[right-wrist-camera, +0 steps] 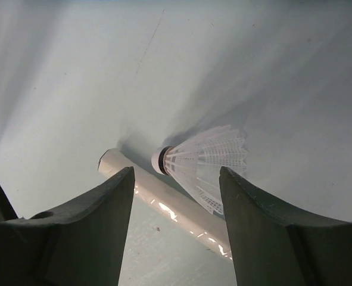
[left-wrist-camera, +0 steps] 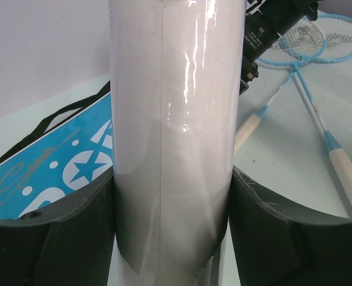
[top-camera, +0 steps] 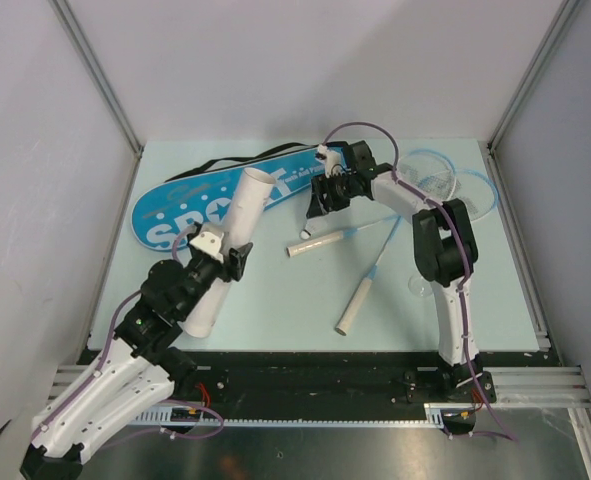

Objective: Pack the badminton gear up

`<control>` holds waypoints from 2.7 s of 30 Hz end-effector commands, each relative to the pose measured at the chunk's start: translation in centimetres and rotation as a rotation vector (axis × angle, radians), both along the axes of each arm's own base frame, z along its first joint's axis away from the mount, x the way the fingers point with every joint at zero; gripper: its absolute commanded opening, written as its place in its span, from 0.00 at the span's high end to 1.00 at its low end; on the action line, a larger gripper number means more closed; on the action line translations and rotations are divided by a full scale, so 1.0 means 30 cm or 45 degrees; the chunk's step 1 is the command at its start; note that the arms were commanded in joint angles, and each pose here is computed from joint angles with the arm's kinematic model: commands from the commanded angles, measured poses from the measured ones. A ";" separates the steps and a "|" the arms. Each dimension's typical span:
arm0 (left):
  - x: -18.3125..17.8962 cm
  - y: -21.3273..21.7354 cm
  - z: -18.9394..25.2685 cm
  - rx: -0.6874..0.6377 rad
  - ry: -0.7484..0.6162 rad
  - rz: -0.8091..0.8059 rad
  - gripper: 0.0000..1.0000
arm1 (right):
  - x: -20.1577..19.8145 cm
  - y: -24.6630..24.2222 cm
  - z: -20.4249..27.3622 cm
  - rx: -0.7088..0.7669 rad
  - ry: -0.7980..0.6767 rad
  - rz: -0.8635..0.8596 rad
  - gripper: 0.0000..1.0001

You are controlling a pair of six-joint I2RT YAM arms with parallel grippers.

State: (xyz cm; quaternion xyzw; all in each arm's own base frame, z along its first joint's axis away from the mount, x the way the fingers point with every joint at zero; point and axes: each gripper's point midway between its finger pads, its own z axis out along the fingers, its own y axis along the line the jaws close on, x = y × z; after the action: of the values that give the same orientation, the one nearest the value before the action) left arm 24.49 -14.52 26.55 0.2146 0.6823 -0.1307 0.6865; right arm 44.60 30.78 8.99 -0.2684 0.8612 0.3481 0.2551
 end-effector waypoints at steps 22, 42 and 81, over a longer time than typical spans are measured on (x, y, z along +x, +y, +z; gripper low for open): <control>0.006 -0.038 0.089 -0.052 -0.067 -0.060 0.72 | 0.006 -0.045 0.142 0.215 0.034 -0.104 1.00; -0.133 -0.288 -0.001 0.031 0.056 -0.695 0.73 | -0.615 -0.226 1.194 0.592 -0.768 0.012 1.00; -0.205 -0.313 0.036 -0.006 -0.005 -0.833 0.74 | -0.809 -0.120 0.997 0.660 -0.247 0.260 1.00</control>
State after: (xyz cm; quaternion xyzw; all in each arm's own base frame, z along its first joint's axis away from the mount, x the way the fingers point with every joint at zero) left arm 19.15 -23.29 22.86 0.4039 0.6449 -0.3290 0.5592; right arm 20.67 25.76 39.04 -0.3072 0.6983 0.5156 0.3901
